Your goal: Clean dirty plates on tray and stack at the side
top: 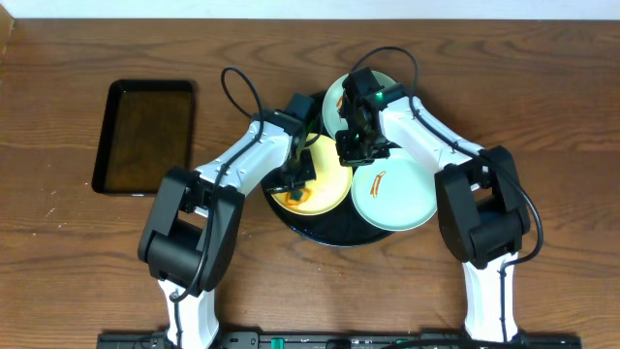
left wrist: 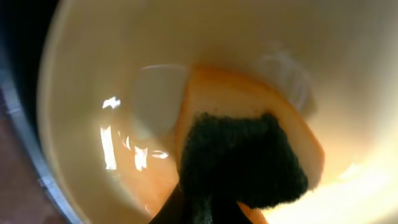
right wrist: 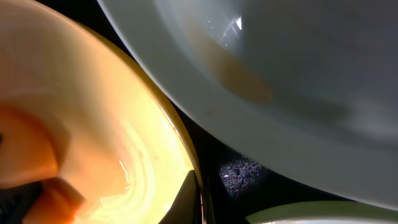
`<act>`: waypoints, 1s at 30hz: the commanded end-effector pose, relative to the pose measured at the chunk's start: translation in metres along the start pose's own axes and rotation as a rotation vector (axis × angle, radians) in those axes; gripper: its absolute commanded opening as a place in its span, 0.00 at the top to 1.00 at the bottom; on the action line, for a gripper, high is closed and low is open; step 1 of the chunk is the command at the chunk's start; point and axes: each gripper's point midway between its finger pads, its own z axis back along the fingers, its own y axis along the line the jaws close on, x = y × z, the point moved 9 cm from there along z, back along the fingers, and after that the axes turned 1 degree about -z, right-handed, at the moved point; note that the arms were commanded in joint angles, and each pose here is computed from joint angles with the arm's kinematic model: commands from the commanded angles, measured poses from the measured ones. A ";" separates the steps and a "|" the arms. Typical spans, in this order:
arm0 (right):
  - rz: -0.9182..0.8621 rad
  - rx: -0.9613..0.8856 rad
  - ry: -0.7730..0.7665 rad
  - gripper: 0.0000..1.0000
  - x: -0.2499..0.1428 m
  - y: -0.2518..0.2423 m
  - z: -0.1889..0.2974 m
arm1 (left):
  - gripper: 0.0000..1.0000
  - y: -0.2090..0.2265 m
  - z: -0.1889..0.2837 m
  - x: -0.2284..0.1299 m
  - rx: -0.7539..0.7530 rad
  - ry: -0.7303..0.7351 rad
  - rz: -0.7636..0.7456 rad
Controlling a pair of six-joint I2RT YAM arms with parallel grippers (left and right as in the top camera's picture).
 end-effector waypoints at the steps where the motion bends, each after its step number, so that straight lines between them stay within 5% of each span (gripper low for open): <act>1: -0.002 -0.006 -0.017 0.99 0.004 0.003 0.002 | 0.93 0.019 -0.013 -0.001 0.181 -0.016 -0.002; 11: -0.003 -0.006 -0.017 0.99 0.004 0.003 0.002 | 0.93 0.040 0.013 0.028 0.538 -0.321 -0.018; 17: -0.002 -0.006 -0.017 0.99 0.004 0.003 0.002 | 0.93 0.033 0.035 0.040 0.529 -0.411 0.003; 22: 0.002 0.019 -0.026 0.99 0.006 0.005 0.002 | 0.93 0.030 0.076 0.034 0.381 -0.452 0.038; 30: 0.071 0.145 -0.053 0.99 0.016 0.025 0.028 | 0.93 0.046 0.164 0.005 -0.088 -0.443 0.053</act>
